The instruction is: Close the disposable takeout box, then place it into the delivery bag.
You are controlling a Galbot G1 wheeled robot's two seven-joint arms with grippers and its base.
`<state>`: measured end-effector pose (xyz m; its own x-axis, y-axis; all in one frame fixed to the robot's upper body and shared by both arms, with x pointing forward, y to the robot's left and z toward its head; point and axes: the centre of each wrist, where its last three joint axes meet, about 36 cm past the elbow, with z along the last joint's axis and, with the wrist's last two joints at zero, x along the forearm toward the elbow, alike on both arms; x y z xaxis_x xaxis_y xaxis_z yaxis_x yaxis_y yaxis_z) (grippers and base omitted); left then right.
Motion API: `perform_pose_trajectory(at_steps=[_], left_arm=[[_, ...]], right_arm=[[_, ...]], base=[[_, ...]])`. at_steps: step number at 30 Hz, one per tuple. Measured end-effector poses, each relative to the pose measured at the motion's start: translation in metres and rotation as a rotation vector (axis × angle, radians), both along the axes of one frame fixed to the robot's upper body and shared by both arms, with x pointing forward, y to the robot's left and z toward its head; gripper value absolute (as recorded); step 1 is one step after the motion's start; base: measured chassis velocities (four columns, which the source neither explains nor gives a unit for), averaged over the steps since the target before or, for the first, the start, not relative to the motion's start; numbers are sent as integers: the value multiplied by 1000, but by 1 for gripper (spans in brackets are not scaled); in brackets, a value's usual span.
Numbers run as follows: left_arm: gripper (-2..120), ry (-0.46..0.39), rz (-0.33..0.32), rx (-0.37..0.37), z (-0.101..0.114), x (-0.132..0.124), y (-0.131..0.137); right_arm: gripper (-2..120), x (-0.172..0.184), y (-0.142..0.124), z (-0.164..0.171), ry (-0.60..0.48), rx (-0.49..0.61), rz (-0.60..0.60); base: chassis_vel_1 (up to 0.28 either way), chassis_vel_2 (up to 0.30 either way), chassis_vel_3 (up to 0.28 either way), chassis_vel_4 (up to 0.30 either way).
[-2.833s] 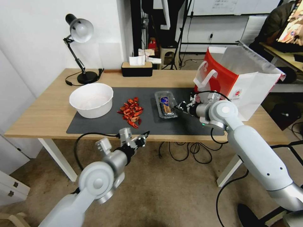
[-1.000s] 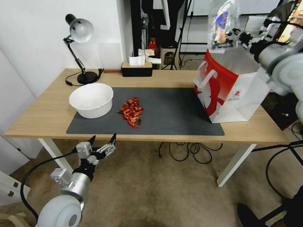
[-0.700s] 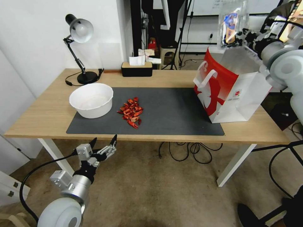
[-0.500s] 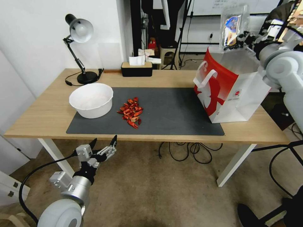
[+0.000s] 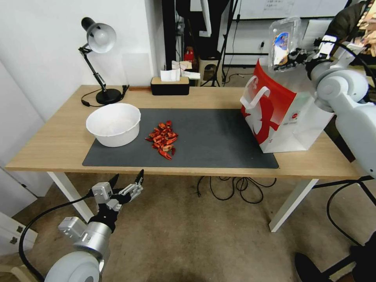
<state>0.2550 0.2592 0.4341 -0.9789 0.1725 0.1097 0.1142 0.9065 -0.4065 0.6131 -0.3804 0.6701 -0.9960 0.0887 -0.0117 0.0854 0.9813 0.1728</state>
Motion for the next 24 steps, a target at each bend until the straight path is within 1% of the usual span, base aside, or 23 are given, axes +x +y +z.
perform_pose_trajectory(at_steps=[14, 24], left_arm=[[100, 4, -6, -6, 0, -1, -3], [100, 6, -9, -17, 1, 1, -3]], right_arm=[[0, -12, -7, -20, 33, 29, -7], [0, -17, -8, -32, 53, 27, -10]], base=[[0, 0, 0, 0], [0, 0, 0, 0]])
